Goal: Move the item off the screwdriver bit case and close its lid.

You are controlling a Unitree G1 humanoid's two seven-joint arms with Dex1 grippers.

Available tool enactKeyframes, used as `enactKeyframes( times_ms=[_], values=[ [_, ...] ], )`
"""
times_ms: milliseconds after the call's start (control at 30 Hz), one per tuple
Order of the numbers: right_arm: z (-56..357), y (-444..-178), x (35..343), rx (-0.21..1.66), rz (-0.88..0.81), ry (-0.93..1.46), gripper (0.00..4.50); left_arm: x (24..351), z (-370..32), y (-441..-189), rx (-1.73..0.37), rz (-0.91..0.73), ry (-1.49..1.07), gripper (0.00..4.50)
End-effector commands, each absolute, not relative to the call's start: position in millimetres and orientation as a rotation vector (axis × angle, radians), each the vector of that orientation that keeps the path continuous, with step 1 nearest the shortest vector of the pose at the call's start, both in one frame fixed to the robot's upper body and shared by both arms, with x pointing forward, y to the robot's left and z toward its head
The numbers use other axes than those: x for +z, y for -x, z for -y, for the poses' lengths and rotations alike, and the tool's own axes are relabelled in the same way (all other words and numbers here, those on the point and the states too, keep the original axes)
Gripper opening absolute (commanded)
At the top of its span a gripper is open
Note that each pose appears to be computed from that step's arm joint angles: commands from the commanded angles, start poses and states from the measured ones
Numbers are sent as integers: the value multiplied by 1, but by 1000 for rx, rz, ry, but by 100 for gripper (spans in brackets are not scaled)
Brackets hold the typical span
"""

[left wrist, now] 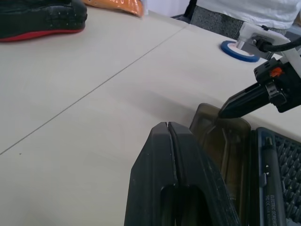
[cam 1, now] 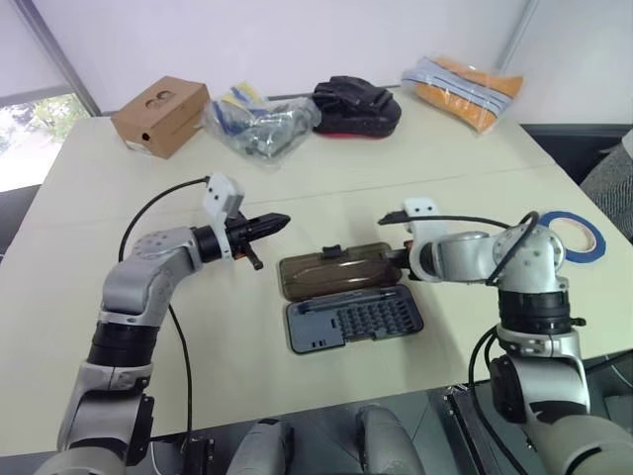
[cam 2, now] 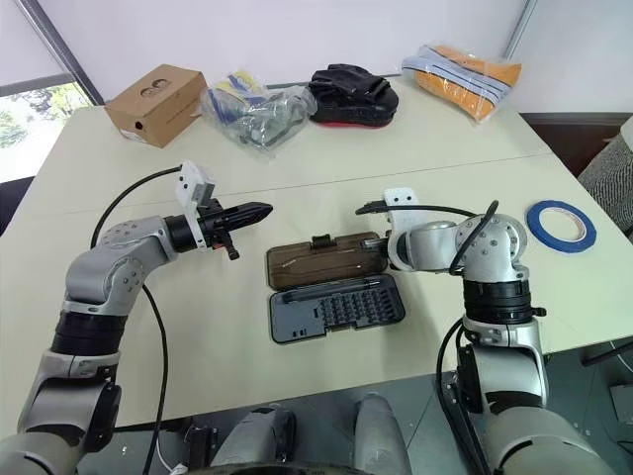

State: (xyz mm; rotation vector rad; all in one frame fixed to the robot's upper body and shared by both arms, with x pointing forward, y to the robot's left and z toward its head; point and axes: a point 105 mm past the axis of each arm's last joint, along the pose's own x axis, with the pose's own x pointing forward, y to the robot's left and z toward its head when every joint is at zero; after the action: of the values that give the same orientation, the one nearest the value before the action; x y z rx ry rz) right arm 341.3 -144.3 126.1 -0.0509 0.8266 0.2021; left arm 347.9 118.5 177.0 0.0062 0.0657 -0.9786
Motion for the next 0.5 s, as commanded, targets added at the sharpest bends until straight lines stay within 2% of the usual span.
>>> enactKeyframes(
  times_ms=[33,233,267,500],
  values=[
    [142,-343,138,216,-784,14,95,188,-119,-346,-985,-22,-25,0],
    [151,-345,146,163,-749,40,412,187,-118,-343,-1008,-32,-10,0],
    [151,-346,147,159,-744,45,445,188,-117,-341,-1016,-32,-4,0],
    [154,-351,170,153,-615,98,445,200,-114,-321,-1145,-40,51,0]
  ],
)
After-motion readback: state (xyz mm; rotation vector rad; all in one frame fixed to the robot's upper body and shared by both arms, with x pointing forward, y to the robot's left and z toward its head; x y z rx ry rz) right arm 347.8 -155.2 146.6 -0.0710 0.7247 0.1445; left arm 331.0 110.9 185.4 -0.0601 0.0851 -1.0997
